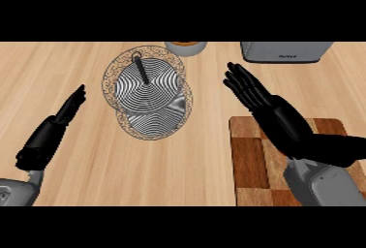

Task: Pick the bell pepper from the cutting board and place it in the tiered basket

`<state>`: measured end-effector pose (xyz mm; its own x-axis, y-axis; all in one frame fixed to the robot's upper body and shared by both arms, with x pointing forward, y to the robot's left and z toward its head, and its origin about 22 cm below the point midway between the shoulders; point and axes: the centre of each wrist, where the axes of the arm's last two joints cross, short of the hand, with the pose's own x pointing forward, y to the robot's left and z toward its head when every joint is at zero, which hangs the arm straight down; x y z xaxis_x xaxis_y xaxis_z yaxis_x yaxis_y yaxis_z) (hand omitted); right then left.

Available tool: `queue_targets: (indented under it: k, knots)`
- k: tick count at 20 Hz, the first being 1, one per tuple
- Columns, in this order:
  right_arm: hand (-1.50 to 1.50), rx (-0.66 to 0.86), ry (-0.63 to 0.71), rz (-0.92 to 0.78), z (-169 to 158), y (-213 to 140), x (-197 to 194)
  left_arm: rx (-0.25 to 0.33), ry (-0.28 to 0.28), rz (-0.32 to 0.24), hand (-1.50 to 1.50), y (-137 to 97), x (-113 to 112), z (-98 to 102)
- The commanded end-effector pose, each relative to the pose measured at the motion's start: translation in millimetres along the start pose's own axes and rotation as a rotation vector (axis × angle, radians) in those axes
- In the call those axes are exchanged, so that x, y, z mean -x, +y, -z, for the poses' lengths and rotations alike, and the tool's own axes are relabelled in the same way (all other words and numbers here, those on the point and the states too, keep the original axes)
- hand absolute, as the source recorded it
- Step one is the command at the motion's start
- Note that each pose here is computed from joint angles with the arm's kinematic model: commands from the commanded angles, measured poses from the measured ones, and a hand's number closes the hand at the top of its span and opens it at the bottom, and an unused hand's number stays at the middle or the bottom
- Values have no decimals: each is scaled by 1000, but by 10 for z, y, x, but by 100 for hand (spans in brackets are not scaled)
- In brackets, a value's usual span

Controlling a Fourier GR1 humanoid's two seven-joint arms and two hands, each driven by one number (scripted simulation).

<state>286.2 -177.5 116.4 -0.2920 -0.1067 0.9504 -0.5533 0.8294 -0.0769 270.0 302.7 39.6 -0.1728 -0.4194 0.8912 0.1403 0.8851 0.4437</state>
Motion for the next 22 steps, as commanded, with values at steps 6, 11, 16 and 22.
queue_targets:
  k: [6,11,16,22]
  knots:
    - [150,-428,-195,61,-535,-130,11,-163,249,-288,0,-152,144,-122]
    - [-150,254,131,-244,-1099,-709,606,-127,277,-355,0,-162,158,-152]
    - [-150,116,5,-487,-1272,-1020,380,-124,293,-354,0,37,94,-171]
    - [-150,-37,132,-990,-1225,-1288,-354,-139,297,-358,0,-43,21,-180]
